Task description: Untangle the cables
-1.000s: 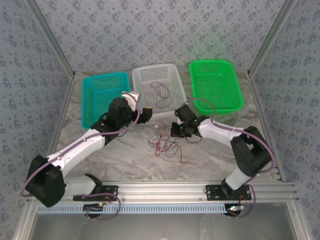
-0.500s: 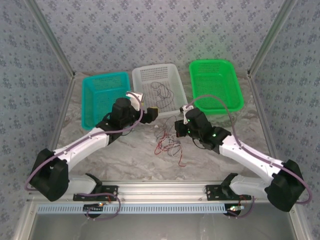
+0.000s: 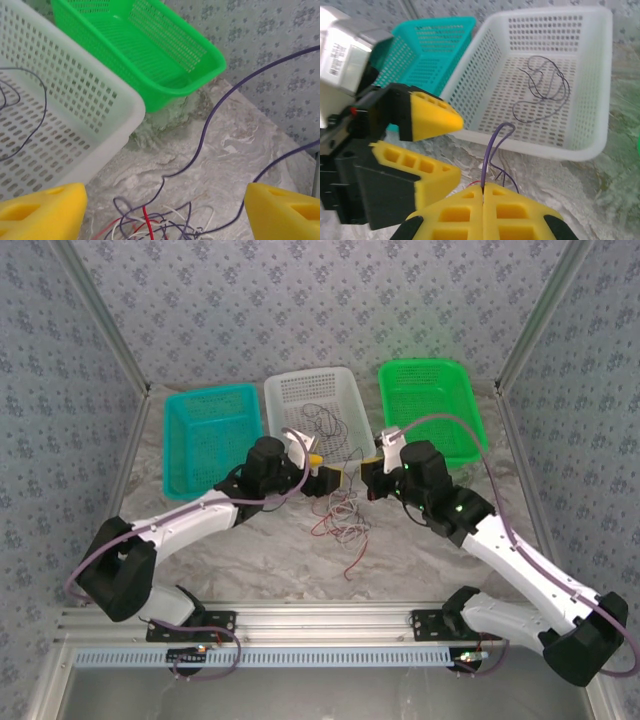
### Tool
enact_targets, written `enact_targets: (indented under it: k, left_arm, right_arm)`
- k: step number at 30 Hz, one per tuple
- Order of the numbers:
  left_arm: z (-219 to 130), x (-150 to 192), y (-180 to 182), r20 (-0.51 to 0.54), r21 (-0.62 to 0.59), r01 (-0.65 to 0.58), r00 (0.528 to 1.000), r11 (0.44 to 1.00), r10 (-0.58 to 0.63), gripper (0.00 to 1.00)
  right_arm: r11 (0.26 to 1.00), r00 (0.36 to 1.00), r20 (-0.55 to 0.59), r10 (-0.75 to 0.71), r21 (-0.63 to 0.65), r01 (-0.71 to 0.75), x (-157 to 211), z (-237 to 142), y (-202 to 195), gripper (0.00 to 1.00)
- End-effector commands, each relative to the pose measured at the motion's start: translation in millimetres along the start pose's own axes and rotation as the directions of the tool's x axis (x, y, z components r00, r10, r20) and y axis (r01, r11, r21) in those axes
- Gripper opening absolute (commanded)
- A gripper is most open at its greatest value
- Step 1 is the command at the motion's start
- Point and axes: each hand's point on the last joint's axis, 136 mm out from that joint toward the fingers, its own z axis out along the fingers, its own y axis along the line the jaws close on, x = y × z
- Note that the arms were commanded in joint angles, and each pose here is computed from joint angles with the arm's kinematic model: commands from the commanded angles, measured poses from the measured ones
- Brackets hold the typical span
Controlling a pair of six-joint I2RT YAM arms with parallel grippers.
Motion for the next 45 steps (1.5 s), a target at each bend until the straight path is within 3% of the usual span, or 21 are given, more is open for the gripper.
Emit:
enact_targets:
  k: [1, 8, 13, 17, 27, 31, 33, 35, 39, 40, 45]
  left_arm:
    - [5.3, -21.7, -14.2, 0.053, 0.055, -0.039, 0.998, 0.998, 0.036, 0.81]
    - [17.8, -27.1, -17.2, 0.059, 0.068, -0.053, 0.997, 0.996, 0.049, 0.77]
    - [30.1, -25.0, -21.2, 0.040, 0.092, -0.054, 0.998, 0.994, 0.051, 0.61]
    - [34.7, -25.5, -17.2, 0.050, 0.074, -0.041, 0.998, 0.996, 0.038, 0.56]
    - [31.5, -37.5, -10.3, 0.083, 0.014, -0.048, 0.995, 0.999, 0.047, 0.13]
    - [23.5, -52.7, -10.9, 0.097, -0.027, -0.089, 0.991, 0.996, 0.092, 0.08]
    - [19.8, -61.7, -16.1, 0.100, -0.027, -0.113, 0.988, 0.993, 0.115, 0.06]
    - [14.4, -73.1, -21.3, 0.114, -0.030, -0.136, 0.984, 0.990, 0.138, 0.05]
    - [2.2, -96.9, -28.9, 0.152, -0.053, -0.154, 0.975, 0.987, 0.160, 0.04]
    - [-0.6, -102.4, -30.3, 0.158, -0.059, -0.153, 0.974, 0.987, 0.160, 0.03]
    - [-15.7, -129.6, -33.7, 0.196, -0.112, -0.150, 0.966, 0.982, 0.170, 0.04]
  right_arm:
    - [0.994, 0.999, -0.009, -0.036, -0.103, 0.035, -9.9, -8.7, 18.8, 0.00]
    - [0.986, 0.999, -0.022, -0.033, -0.165, 0.029, -9.2, -9.1, 28.3, 0.00]
    - [0.983, 0.999, -0.024, -0.024, -0.180, 0.019, -8.7, -9.7, 28.4, 0.00]
    - [0.982, 1.000, -0.025, -0.016, -0.187, 0.011, -6.4, -13.4, 27.3, 0.00]
    - [0.984, 0.996, -0.072, 0.050, -0.166, -0.062, 9.6, -15.5, 9.3, 0.03]
    - [0.989, 0.982, -0.170, 0.078, -0.109, -0.097, 31.0, -4.0, -2.5, 0.14]
    - [0.990, 0.978, -0.192, 0.080, -0.102, -0.101, 36.4, 0.4, -4.3, 0.25]
    - [0.991, 0.978, -0.189, 0.086, -0.082, -0.103, 36.9, 3.1, -8.1, 0.30]
    - [0.996, 0.987, -0.139, 0.082, -0.026, -0.087, 30.2, 2.3, -18.1, 0.75]
    - [0.997, 0.989, -0.124, 0.079, -0.012, -0.081, 29.3, 0.8, -20.3, 0.81]
    - [0.996, 0.992, -0.100, 0.078, 0.043, -0.074, 33.0, -4.8, -30.8, 0.85]
